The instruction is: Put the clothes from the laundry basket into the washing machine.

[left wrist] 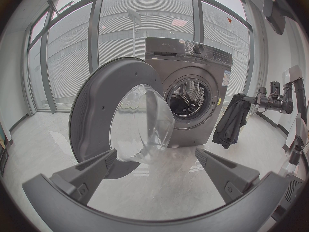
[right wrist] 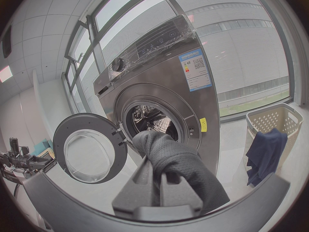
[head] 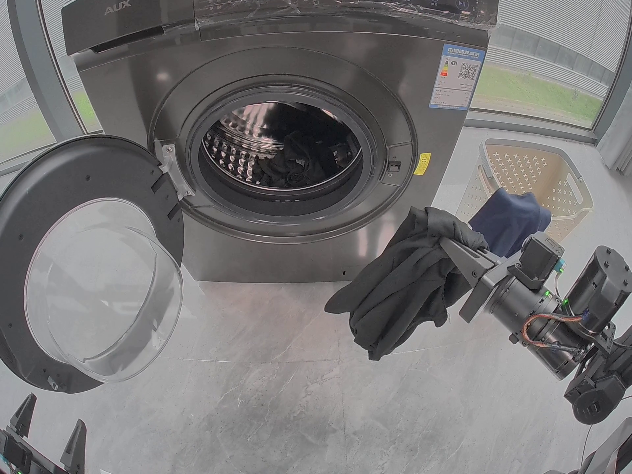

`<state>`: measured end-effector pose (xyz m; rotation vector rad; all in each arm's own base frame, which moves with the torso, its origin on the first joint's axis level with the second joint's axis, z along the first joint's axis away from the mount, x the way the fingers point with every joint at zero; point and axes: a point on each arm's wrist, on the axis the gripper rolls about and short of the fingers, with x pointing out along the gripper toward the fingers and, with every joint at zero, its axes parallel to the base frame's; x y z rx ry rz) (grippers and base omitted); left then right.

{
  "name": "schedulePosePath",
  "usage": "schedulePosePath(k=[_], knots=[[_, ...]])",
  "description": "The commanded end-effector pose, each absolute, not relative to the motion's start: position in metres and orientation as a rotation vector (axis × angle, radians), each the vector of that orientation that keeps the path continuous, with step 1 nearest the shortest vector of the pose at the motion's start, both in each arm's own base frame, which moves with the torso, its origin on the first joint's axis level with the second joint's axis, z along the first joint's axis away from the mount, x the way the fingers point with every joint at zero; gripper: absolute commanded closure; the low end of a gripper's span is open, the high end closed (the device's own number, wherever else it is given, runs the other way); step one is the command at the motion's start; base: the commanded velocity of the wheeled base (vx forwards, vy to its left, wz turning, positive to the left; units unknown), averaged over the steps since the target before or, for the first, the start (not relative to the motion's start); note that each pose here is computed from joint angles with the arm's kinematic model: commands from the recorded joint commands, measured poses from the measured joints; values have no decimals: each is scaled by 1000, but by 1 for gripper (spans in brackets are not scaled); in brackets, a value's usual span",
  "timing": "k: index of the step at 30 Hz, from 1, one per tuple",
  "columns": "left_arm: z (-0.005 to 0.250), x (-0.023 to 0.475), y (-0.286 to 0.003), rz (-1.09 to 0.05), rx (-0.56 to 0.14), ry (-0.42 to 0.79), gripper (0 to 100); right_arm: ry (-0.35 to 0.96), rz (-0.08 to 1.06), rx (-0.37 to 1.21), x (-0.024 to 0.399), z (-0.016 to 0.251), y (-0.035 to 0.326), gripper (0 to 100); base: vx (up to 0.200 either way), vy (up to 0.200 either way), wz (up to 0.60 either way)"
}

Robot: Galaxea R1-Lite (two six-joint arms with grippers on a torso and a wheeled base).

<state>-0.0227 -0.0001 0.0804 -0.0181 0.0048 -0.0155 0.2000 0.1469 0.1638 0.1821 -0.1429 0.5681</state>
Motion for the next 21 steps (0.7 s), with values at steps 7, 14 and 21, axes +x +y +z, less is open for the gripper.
schedulePosePath(k=[7,14,21], knots=[[76,-23,0,-15,-18,6,0,-139,568,182,201,163,148,100,-57,0,0],[76,-23,0,-14,-12,5,0,-130,539,192,201,161,151,100,0,171,0],[76,-23,0,-9,2,3,0,-113,542,187,205,156,155,100,0,86,0]])
